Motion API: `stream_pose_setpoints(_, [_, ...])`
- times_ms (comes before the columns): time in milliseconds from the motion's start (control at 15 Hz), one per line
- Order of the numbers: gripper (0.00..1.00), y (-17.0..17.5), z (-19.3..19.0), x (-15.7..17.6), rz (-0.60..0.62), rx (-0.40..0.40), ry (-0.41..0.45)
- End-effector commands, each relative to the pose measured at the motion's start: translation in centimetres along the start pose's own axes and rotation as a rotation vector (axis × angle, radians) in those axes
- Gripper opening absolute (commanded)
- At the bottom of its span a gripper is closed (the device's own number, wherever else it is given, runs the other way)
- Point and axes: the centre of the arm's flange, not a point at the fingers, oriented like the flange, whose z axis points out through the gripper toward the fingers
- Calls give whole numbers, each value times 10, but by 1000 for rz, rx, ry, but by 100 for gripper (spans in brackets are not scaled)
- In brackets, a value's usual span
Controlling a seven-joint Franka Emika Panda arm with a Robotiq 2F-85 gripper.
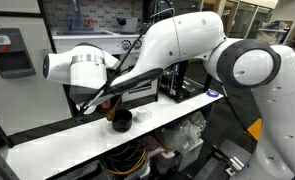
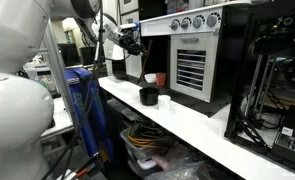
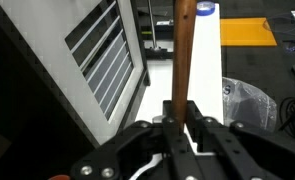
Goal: Use the spoon to stir the contents of the black cup
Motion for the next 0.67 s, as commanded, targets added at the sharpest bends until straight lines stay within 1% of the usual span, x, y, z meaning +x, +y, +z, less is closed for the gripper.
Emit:
stream_pose_setpoints(0, [4,12,-8,-3,-23,-4,-61])
stream_pose_setpoints(267, [4,12,-3,-4,-38,5,-103])
stream_pose_setpoints(467, [4,11,4,-3,-53,25,-111])
stream_pose_setpoints(600, [4,12,4,0,-33,38,-104])
